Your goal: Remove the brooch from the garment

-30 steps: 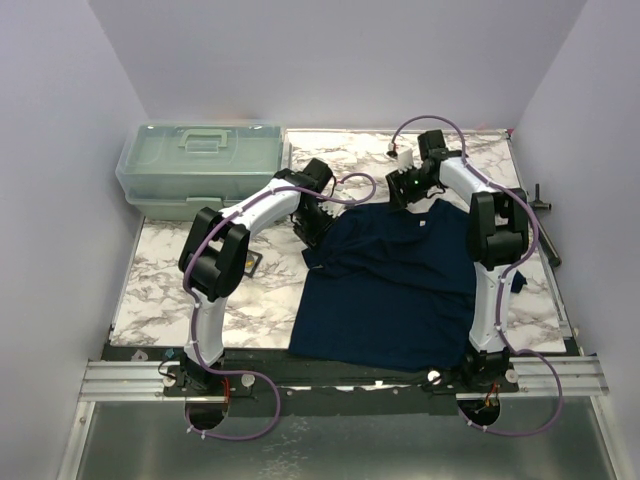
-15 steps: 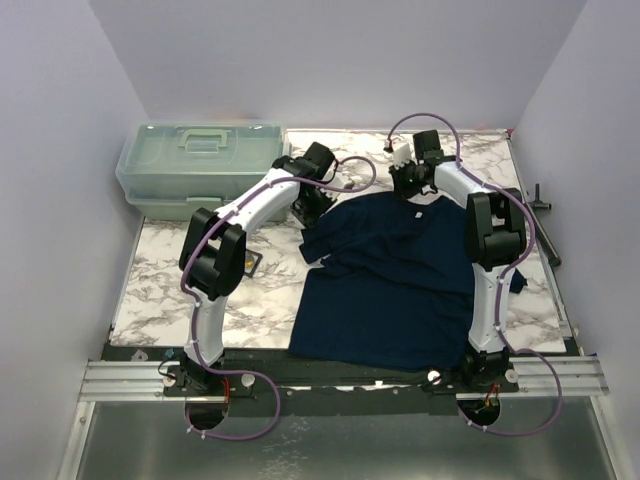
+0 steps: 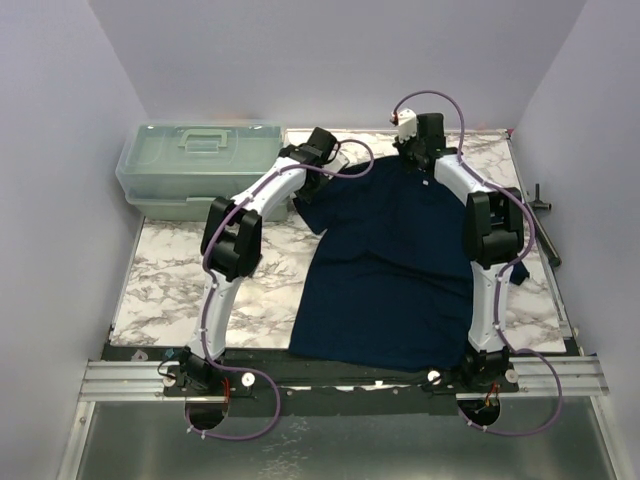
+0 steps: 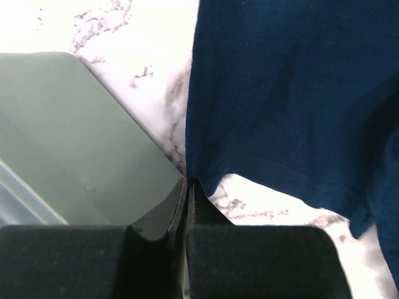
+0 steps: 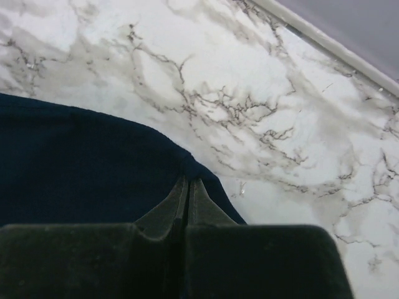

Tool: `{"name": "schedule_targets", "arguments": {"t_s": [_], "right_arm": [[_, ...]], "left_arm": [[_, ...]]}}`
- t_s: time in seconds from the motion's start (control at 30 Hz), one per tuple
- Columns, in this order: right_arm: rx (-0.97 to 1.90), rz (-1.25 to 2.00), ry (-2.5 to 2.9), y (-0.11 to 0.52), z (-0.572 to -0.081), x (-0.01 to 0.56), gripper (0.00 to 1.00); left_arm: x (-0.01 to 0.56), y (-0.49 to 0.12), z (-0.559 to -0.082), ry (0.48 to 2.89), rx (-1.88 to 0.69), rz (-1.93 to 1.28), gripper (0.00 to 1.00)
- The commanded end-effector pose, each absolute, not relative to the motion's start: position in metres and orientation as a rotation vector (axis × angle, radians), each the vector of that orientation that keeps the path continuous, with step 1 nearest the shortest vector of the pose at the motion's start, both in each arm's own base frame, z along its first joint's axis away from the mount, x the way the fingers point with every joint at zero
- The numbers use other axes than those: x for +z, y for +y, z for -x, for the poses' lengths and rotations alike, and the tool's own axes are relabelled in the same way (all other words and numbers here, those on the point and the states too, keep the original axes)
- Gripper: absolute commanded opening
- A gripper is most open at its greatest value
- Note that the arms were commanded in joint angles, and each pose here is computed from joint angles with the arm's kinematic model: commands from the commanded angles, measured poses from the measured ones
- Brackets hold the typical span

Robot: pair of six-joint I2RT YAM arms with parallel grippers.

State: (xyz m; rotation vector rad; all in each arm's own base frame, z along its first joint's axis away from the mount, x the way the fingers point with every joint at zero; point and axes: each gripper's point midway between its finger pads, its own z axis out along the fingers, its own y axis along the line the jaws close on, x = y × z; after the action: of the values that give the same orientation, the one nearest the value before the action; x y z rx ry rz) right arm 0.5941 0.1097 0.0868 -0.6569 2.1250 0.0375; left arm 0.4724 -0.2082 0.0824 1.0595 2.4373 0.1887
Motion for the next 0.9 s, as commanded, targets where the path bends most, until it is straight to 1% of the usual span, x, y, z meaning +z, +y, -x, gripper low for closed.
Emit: {"name": "schedule_targets", "arguments": {"t_s": [0.0, 0.23, 0.53, 0.87], "right_arm": [[-0.057, 0.594, 2.083, 0.101, -0.621, 0.080, 0.01], [-0.106, 0.570, 2.065, 0.096, -0.635, 0.072, 0.01], [-0.191, 0.510, 2.025, 0.086, -0.653, 0.074, 0.01], [-0.169, 0.438, 1.990, 0.089, -0.674, 0.074, 0.01]], "left_arm": [[0.086, -0.192, -0.518, 2.347, 0.387, -1.015, 0.00], [0.090, -0.189, -0.557, 2.259, 0.487, -0.978, 0.00], [0.095, -0.187, -0.595, 2.141, 0.629, -0.956, 0.00], [0.088, -0.178, -0.614, 2.094, 0.742, -0.967, 0.00]]}}
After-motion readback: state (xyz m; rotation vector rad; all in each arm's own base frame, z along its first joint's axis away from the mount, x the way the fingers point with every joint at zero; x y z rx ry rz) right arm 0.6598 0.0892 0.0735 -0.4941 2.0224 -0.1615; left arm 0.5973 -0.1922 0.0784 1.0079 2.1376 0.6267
